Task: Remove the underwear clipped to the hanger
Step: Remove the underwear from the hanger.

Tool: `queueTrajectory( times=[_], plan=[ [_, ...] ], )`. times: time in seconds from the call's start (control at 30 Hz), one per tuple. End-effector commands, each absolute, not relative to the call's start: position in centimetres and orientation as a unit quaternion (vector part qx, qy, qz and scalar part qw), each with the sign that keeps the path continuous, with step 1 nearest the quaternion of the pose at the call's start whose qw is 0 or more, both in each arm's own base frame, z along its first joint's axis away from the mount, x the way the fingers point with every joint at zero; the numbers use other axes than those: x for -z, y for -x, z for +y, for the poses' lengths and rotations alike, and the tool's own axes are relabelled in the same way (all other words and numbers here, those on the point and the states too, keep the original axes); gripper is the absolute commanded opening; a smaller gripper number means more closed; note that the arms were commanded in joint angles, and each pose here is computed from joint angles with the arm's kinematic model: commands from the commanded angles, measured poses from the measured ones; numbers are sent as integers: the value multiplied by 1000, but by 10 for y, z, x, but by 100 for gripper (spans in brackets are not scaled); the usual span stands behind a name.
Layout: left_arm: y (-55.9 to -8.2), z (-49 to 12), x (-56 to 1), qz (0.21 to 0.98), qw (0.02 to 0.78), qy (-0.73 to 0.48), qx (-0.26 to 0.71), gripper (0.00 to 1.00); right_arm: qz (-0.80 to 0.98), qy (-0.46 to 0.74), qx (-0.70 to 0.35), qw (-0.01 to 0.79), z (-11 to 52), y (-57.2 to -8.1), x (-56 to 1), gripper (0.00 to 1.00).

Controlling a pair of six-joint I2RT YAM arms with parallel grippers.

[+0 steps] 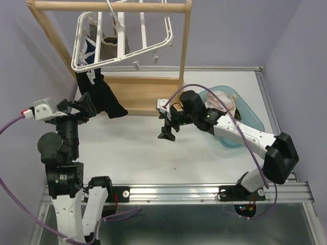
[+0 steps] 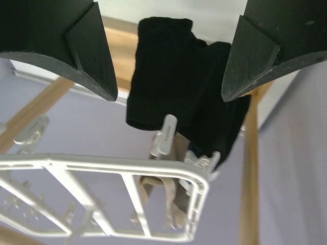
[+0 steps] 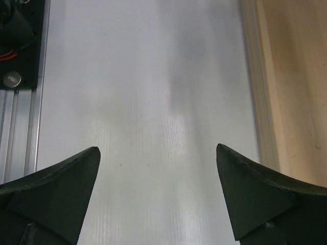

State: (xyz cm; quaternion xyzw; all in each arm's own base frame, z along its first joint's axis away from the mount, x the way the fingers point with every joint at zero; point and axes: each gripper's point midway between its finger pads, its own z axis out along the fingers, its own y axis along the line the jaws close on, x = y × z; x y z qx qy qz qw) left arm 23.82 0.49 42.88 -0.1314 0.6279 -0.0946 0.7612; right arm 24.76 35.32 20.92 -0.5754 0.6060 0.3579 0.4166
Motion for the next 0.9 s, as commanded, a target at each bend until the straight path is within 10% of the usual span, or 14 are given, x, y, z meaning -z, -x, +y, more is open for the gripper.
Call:
queueTrajectory(
  times=[0.0, 0.87],
  plan=[
    [-208, 48, -442, 566, 800, 201, 5, 95, 565, 573, -291, 518, 385, -275, -283, 100],
    [-180, 81, -370, 495, 821, 282, -42, 97, 530, 491, -336, 604, 507, -259, -412, 100]
  ],
)
